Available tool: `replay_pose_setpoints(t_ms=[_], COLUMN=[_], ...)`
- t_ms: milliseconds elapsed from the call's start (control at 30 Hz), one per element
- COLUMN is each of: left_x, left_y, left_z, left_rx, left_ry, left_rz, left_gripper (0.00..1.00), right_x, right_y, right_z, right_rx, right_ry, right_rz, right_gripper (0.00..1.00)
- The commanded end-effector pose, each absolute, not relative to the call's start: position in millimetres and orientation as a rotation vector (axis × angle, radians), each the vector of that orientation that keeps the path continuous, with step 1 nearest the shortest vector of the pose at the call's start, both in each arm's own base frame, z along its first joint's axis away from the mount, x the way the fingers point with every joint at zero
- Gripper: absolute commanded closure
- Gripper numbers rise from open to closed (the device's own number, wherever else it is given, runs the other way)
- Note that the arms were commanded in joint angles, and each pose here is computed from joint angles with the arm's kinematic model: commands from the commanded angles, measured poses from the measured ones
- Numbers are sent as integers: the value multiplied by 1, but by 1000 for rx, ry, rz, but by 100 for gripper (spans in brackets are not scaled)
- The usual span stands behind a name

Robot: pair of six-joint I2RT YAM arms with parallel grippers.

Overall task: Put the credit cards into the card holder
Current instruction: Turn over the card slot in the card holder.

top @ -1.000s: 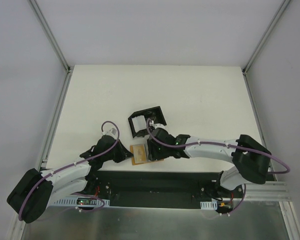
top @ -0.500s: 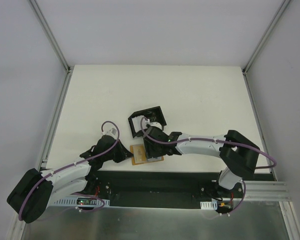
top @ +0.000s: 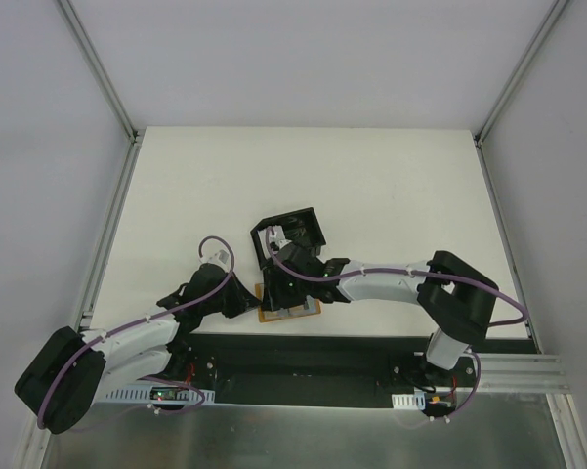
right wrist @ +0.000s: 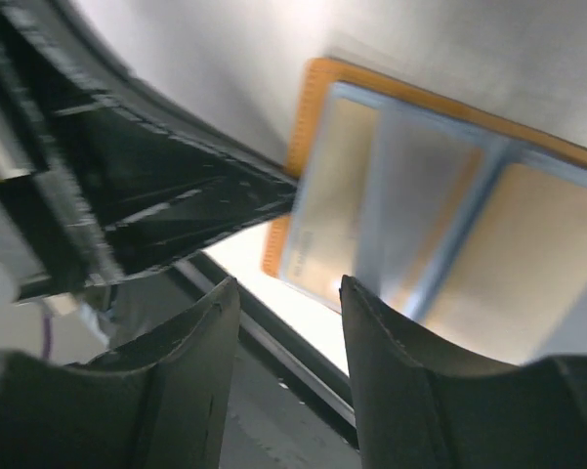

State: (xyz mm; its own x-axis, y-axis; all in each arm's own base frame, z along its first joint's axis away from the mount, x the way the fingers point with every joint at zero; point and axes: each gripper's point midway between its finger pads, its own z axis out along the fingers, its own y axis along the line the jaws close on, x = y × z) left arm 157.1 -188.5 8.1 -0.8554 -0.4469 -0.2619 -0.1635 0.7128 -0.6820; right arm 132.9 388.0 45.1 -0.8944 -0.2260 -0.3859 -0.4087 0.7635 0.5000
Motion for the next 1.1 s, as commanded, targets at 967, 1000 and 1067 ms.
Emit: replay_pose_setpoints(t_ms=[967, 1000, 1067], left_x=[126, 126, 126], left_y=[-162, -163, -162], left_z=[-34, -34, -35], left_rx=[-566, -565, -569], left_ry=[2669, 2670, 2672], left_rz=[-775, -776, -773], left_gripper=[100, 100, 100], right_x=[154, 153, 150], right_y=[310, 311, 315], right_z=[42, 38, 32], right_rx=[-325, -331, -339], right_ry=[2661, 2674, 2696], right_rz=[430, 427, 432], right_gripper=[46, 47, 47])
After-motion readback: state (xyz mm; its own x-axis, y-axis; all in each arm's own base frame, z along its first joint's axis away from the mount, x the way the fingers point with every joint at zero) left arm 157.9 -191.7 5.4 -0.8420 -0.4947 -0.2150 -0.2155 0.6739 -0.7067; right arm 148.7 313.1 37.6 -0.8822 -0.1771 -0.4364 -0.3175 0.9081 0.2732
